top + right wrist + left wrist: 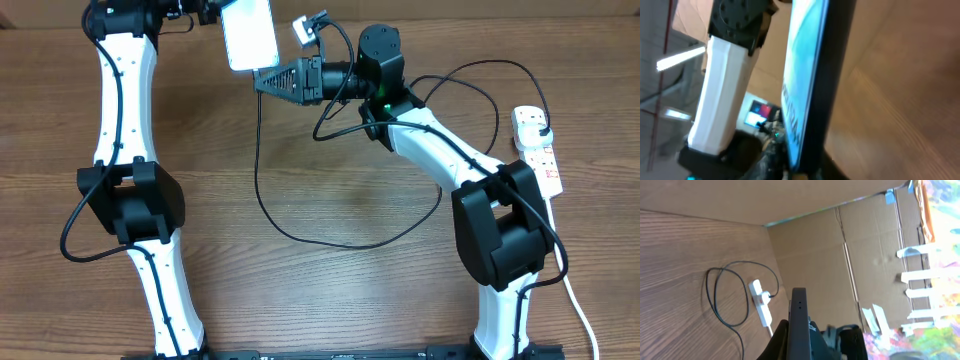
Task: Plug charger to phone and switch on socket
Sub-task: 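Open the right gripper and withdraw the right arm from the phone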
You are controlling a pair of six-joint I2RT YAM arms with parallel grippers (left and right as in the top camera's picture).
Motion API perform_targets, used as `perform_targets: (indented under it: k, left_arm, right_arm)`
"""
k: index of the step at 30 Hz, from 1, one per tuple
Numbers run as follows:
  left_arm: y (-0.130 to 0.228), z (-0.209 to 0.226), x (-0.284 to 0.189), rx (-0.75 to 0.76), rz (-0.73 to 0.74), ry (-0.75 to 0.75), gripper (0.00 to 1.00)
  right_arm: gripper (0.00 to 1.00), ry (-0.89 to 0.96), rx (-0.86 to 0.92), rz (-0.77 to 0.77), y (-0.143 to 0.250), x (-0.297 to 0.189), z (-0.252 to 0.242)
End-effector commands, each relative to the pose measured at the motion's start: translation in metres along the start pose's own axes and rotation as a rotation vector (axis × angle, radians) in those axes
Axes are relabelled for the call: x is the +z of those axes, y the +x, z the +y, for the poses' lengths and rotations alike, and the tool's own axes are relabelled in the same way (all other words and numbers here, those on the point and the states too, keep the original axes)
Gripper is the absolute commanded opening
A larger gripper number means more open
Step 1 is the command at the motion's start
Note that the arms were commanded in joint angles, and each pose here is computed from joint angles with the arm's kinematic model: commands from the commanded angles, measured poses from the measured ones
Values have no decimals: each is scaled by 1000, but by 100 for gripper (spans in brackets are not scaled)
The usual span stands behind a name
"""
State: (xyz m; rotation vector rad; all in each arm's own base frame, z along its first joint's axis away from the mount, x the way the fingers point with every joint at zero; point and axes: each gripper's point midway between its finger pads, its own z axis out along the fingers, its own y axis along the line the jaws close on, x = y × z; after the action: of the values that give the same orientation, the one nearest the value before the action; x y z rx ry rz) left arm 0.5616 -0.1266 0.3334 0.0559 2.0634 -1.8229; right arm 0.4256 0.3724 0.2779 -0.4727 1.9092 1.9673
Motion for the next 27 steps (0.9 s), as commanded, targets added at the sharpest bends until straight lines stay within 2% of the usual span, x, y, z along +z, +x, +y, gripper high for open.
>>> perform_targets:
  k: [1, 3, 7, 8, 16, 27]
  left_arm:
    - [11, -39, -1, 82, 42, 49, 4]
    - [9, -38, -3, 81, 35, 45, 4]
    - [6, -36, -5, 81, 20, 36, 4]
    - [6, -36, -7, 81, 17, 34, 4]
    - [2, -34, -14, 76, 4, 29, 4]
    - [1, -33, -18, 72, -1, 28, 4]
  right_arm:
    - [32, 12, -47, -42, -13, -5, -1]
    - [70, 3, -69, -22, -10, -5, 1]
    - [97, -4, -76, -10, -8, -5, 2]
    - [100, -5, -76, -10, -8, -5, 2]
    - [100, 17, -44, -17, -11, -13, -5]
    - [100, 163, 91, 1, -6, -55, -57]
